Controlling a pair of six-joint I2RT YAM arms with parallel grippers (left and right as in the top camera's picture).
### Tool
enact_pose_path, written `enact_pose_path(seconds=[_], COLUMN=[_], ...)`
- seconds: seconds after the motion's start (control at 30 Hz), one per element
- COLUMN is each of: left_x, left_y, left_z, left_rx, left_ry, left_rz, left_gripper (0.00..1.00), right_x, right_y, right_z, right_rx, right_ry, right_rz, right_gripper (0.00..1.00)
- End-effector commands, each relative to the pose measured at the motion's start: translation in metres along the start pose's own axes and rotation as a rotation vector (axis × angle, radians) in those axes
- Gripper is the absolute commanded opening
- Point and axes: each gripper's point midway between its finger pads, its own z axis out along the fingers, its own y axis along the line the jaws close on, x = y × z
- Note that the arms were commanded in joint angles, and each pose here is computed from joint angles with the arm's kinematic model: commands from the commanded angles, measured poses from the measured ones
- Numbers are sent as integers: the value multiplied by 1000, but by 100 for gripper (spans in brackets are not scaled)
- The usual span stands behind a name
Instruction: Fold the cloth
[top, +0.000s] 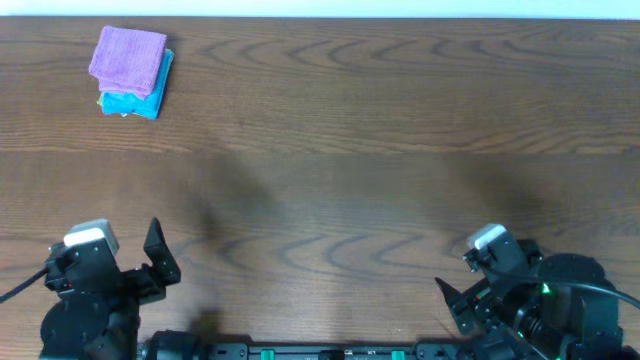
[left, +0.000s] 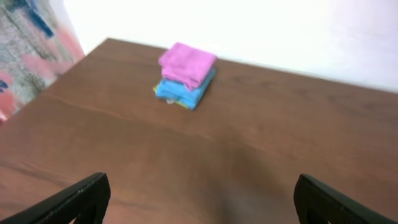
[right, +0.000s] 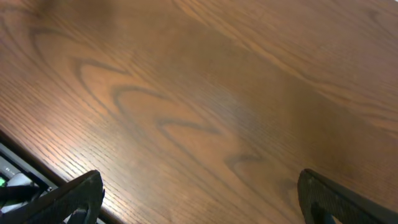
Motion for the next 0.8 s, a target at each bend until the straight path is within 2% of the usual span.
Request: enact_pose_path(seconds=[0.0,0.23,0.77], left_x=[9,39,118], left_y=[7,4,-19], left_z=[3,23,76], left_rx=[-26,-3,111], left_ry=[-42,-82,15], left_rz=[-24,-37,-15], left_gripper=[95,95,95], right_x=[0,0,0], right_y=[-1,-1,-1], right_z=[-1,-1,-1], right_rx=[5,5,5], right_ry=[-2,-2,-2], right_rz=[3,3,3], right_gripper=[99,99,99])
